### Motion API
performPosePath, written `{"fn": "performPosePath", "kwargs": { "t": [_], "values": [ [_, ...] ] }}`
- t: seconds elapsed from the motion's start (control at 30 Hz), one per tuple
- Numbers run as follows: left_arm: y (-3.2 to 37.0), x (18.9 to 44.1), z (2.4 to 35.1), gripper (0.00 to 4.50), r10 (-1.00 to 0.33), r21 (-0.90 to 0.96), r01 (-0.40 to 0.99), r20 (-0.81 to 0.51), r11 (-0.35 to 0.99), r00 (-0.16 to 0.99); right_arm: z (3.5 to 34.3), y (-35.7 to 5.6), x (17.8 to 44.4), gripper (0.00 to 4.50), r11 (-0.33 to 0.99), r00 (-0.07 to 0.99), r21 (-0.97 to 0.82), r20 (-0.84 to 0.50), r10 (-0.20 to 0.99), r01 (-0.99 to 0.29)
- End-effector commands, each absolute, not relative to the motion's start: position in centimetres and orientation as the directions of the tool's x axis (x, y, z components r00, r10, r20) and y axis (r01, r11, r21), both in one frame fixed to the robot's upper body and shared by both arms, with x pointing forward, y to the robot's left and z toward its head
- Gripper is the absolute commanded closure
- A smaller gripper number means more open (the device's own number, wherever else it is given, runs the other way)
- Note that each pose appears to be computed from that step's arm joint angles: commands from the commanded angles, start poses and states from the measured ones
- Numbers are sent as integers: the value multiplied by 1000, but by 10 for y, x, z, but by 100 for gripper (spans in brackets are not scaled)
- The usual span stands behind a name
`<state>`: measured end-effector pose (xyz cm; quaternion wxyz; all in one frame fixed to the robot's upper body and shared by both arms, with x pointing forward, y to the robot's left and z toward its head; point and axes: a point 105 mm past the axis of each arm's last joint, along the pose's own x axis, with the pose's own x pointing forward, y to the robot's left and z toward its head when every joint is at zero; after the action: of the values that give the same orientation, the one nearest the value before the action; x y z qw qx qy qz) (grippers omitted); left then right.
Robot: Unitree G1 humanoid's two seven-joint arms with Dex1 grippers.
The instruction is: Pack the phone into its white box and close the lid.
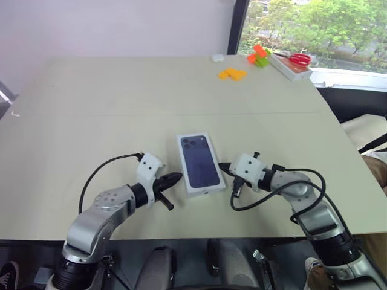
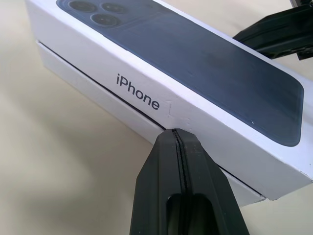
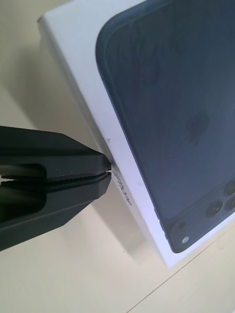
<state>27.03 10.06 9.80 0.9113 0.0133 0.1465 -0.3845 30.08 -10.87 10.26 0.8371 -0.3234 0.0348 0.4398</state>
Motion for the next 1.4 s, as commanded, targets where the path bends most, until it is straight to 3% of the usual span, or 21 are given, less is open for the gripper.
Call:
{"fn": "performPosePath", "kwargs": {
  "t": [0.03, 0.2, 0.57, 0.73, 0.97, 1.13, 1.27, 1.4],
  "values": [
    [102, 270, 111, 450, -711, -61, 720, -235, 692, 663, 121, -100, 300, 444, 407, 605, -528, -278, 746, -745],
    [95, 261, 109, 450, -738, -79, 745, -237, 662, 631, 120, -99, 300, 444, 388, 597, -538, -290, 748, -748],
    [110, 278, 116, 450, -692, -70, 697, -221, 714, 687, 116, -111, 306, 444, 390, 628, -566, -317, 710, -727],
    [126, 291, 136, 450, -669, -97, 663, -161, 742, 725, 138, -132, 323, 444, 448, 691, -594, -273, 669, -668],
    [114, 307, 166, 450, -688, -188, 671, -42, 718, 725, 168, -104, 319, 444, 528, 619, -413, -121, 776, -742],
    [94, 318, 149, 450, -697, -209, 673, -64, 709, 714, 141, -83, 315, 444, 472, 586, -421, -197, 786, -775],
    [87, 317, 119, 450, -698, -205, 668, -160, 715, 698, 96, -86, 315, 444, 424, 602, -470, -339, 723, -774],
    [91, 310, 106, 450, -694, -200, 664, -194, 720, 694, 78, -94, 310, 444, 418, 603, -461, -395, 693, -783]
  ]
}}
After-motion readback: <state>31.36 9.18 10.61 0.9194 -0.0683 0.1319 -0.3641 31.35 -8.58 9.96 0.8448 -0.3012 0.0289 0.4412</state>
